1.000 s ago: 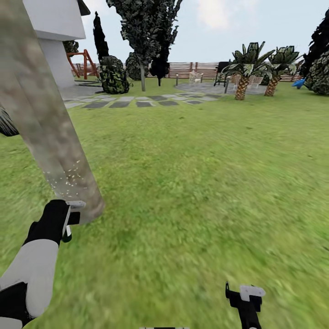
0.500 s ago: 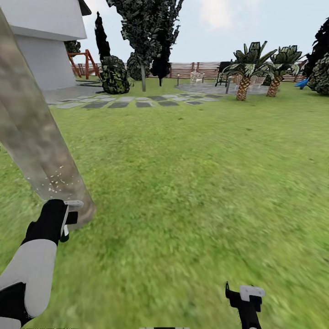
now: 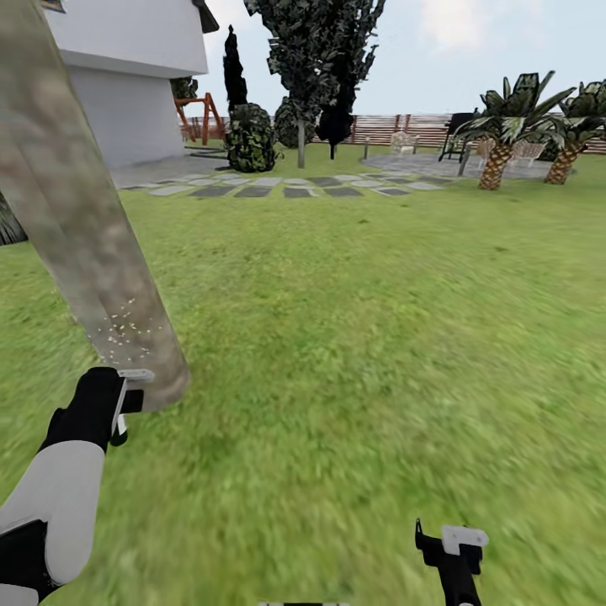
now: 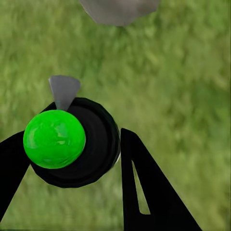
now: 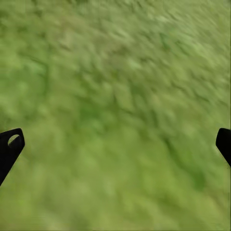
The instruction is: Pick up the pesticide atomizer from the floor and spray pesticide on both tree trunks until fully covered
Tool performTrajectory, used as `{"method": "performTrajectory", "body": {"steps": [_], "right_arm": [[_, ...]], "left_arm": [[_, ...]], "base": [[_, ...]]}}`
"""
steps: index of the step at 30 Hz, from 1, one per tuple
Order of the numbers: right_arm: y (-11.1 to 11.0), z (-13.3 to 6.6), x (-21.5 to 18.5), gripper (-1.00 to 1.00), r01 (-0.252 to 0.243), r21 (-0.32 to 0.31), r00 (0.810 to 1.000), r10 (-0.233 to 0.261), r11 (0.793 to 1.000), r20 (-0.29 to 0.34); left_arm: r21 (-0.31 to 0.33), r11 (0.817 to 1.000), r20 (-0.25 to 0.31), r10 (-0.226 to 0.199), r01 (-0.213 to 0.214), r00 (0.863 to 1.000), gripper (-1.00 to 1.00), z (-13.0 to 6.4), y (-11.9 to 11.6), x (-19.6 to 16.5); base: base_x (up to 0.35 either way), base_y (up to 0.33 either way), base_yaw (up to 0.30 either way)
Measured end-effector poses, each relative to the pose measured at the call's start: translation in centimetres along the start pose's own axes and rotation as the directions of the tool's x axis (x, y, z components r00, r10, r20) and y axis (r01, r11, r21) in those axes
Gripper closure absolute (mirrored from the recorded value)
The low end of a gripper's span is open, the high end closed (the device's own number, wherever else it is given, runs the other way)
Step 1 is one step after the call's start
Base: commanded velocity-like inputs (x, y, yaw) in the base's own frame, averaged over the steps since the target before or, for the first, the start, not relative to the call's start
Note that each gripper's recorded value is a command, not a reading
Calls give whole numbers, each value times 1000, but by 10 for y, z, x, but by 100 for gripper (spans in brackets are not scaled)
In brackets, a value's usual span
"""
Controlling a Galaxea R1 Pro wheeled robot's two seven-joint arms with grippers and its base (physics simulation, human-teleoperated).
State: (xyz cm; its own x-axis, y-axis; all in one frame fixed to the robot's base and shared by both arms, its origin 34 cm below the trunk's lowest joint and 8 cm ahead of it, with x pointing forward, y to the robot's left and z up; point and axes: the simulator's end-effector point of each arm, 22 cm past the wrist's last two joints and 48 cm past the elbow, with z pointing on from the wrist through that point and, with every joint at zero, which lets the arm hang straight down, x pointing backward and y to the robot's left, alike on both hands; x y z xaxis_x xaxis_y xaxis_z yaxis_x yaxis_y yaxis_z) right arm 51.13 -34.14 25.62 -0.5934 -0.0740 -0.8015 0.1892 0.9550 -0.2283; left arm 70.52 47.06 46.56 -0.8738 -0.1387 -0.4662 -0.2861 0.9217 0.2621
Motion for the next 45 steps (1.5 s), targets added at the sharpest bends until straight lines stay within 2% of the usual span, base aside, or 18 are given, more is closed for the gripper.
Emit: {"method": "performTrajectory", "body": {"steps": [11,37,45], "right_arm": [[0,0,0,-100,0,0,1000,0,1000,0],[-1,0,0,-100,1,2,1000,-1,1000,0],[-1,0,0,-100,2,1,1000,-2,1000,-1]], "left_arm": [[0,1000,1,6,-6,1000,100,0,-2,0],[2,1000,-3,9,-9,1000,100,0,-4,1],[-1,1000,-3,4,-4,1000,100,1,-1,1]], "base": [[242,-196,267],[220,-208,7],[187,-224,241]]}}
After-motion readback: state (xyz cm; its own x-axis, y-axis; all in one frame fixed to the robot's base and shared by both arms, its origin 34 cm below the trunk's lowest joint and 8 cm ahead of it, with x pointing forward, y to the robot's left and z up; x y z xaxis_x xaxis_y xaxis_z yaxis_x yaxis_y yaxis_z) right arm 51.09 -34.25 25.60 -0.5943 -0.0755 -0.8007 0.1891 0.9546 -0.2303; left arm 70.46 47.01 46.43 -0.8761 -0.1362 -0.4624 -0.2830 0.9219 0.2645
